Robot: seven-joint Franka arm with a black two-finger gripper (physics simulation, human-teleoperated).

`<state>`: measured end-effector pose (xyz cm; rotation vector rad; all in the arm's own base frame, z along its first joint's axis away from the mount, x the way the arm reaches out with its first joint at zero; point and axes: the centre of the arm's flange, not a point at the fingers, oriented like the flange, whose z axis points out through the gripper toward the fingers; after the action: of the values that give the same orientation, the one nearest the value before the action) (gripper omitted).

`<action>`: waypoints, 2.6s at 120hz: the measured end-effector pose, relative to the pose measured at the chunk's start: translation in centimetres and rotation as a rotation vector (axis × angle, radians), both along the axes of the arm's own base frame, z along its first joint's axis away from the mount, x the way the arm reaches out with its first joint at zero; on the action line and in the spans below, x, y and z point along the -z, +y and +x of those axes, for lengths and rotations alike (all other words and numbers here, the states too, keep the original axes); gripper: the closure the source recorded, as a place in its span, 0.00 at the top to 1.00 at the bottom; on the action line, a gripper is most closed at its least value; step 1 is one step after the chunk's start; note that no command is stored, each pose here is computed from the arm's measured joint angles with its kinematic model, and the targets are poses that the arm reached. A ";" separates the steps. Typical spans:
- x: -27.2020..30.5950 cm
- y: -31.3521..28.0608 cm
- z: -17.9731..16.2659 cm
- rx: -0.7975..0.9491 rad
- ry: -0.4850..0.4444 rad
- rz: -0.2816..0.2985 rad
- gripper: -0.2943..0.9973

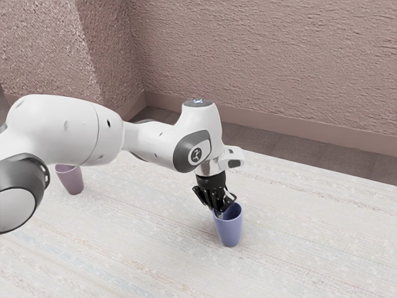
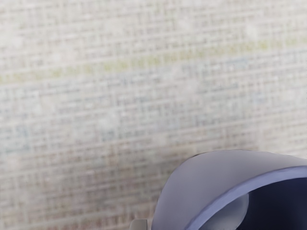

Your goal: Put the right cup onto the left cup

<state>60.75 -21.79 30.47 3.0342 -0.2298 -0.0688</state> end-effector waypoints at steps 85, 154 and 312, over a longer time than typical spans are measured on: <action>-18.4 28.5 -10.7 -0.331 -0.074 0.125 0.17; -16.1 45.9 -10.1 -0.652 0.004 0.198 0.17; -8.9 54.5 -5.5 -0.752 0.006 0.099 0.17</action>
<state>55.29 32.68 39.40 2.9887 0.9288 -0.0304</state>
